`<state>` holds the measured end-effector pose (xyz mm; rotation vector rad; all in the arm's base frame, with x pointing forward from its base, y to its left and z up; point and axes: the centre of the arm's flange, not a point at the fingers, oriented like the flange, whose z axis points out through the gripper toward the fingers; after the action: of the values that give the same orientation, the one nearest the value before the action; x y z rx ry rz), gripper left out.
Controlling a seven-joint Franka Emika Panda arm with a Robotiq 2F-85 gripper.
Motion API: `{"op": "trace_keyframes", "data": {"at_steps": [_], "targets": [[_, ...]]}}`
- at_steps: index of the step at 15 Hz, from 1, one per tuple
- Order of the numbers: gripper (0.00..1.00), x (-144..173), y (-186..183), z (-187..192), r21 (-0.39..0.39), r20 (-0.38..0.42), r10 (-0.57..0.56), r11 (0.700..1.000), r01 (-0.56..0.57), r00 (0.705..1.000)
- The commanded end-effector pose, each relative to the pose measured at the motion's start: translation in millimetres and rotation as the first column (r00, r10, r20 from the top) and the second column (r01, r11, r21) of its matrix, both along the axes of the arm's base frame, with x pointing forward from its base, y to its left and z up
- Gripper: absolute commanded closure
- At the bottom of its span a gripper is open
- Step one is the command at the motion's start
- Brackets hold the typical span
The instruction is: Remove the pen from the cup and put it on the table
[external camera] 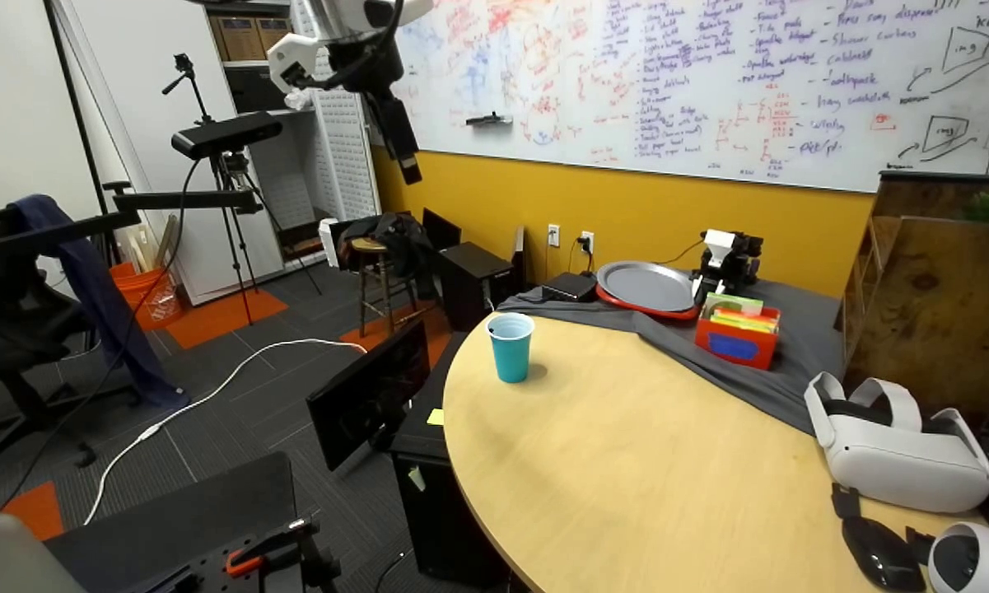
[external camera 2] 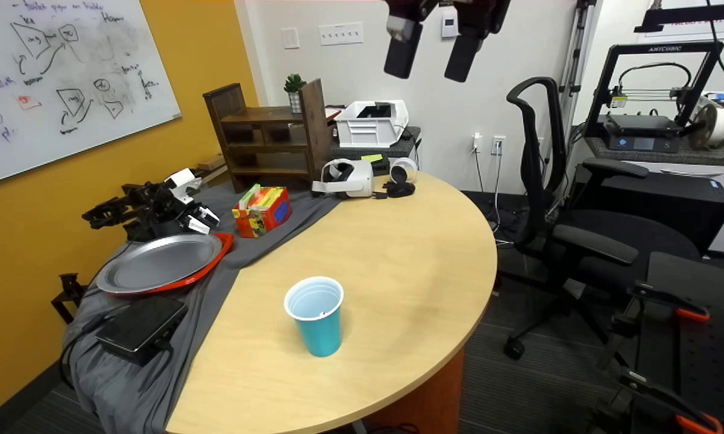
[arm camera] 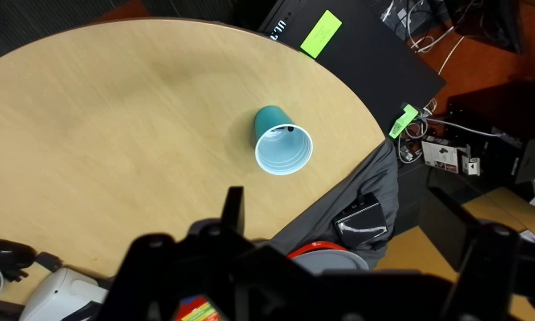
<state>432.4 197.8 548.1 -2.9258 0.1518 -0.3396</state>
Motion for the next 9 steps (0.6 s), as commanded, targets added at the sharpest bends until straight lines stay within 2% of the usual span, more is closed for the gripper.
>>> {"op": "trace_keyframes", "data": {"at_steps": [1,9], "targets": [[0.00,37,6,5,0.007,-0.073,-0.028,1.000,0.029,0.997],[0.00,81,8,-22,0.007,-0.208,-0.038,0.999,0.040,0.977]]}}
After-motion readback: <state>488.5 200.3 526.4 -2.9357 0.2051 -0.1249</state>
